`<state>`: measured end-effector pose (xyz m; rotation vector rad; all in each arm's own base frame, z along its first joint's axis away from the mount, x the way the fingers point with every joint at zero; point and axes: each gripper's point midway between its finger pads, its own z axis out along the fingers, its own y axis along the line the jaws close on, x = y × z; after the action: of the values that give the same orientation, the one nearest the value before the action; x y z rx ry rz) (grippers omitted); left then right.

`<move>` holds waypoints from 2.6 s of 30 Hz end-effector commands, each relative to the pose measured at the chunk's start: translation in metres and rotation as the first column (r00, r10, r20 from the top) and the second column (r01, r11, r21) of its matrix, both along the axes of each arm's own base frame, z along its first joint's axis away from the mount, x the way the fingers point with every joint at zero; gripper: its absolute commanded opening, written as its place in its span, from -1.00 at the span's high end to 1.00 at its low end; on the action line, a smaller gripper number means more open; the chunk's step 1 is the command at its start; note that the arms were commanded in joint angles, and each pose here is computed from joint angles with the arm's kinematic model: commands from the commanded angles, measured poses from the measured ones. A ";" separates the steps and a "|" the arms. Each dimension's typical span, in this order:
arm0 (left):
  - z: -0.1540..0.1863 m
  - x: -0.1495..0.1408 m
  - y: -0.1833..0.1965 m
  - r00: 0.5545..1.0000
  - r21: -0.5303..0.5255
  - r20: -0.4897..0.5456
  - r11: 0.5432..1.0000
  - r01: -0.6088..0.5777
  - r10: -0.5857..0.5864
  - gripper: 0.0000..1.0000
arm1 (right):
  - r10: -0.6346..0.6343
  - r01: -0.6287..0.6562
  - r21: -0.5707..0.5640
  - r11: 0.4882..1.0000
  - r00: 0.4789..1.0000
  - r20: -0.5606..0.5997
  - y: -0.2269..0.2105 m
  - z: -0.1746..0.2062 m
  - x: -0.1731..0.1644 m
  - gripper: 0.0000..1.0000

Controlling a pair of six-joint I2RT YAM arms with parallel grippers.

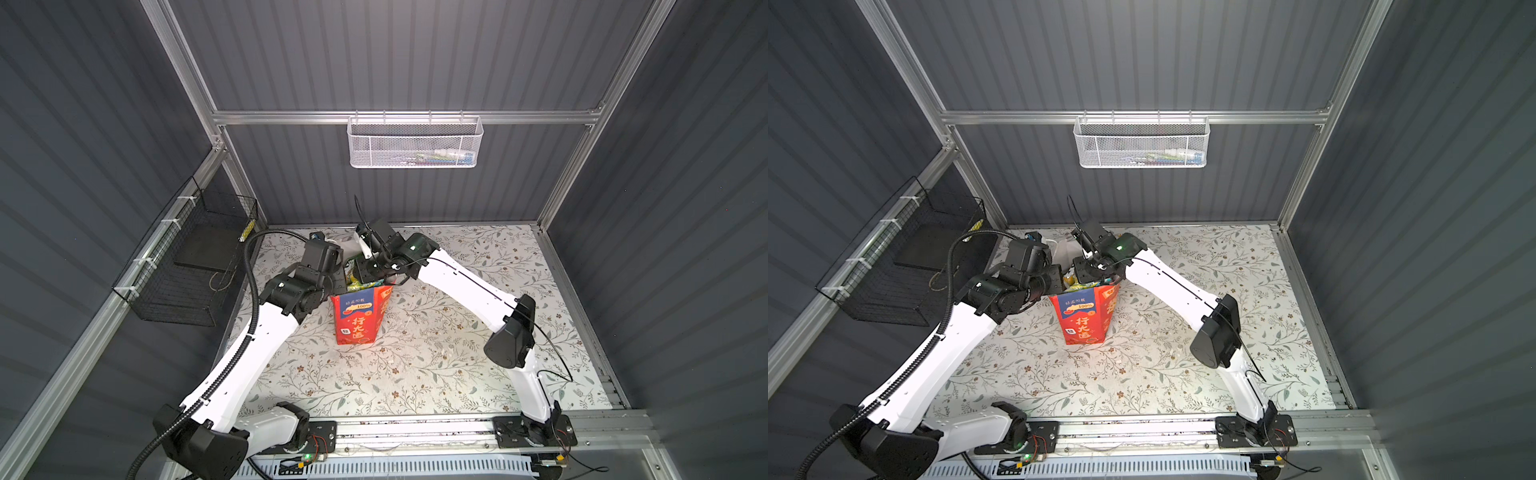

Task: Place the snacks into the paper bag
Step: Place the snack in the paper bag, then pick up the snack from the top-center of the table.

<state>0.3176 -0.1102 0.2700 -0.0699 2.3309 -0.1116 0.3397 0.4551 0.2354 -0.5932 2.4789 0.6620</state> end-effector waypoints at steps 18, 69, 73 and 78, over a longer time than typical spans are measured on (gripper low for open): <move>0.019 0.003 0.008 0.998 0.008 0.061 0.999 -0.034 0.033 0.99 | -0.008 -0.073 0.247 0.966 0.950 0.312 -0.069 0.190 -0.055 -0.97; 0.007 -0.021 0.061 0.983 0.205 0.053 0.961 -0.185 0.177 0.98 | -0.335 0.450 0.261 0.854 0.860 -0.386 -0.104 -0.127 0.198 -0.74; 0.007 -0.021 0.061 0.984 0.200 0.054 0.963 -0.179 0.172 0.99 | -0.361 0.500 0.271 0.822 0.827 -0.432 -0.103 -0.144 0.207 -0.68; 0.008 -0.021 0.059 0.985 0.183 0.054 0.968 -0.170 0.162 0.98 | -0.359 0.522 0.282 0.805 0.807 -0.469 -0.096 -0.162 0.213 -0.52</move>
<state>0.2922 -0.0511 0.2677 -0.1611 2.3202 0.2205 0.5462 0.3508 0.0677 0.2865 2.6098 1.0681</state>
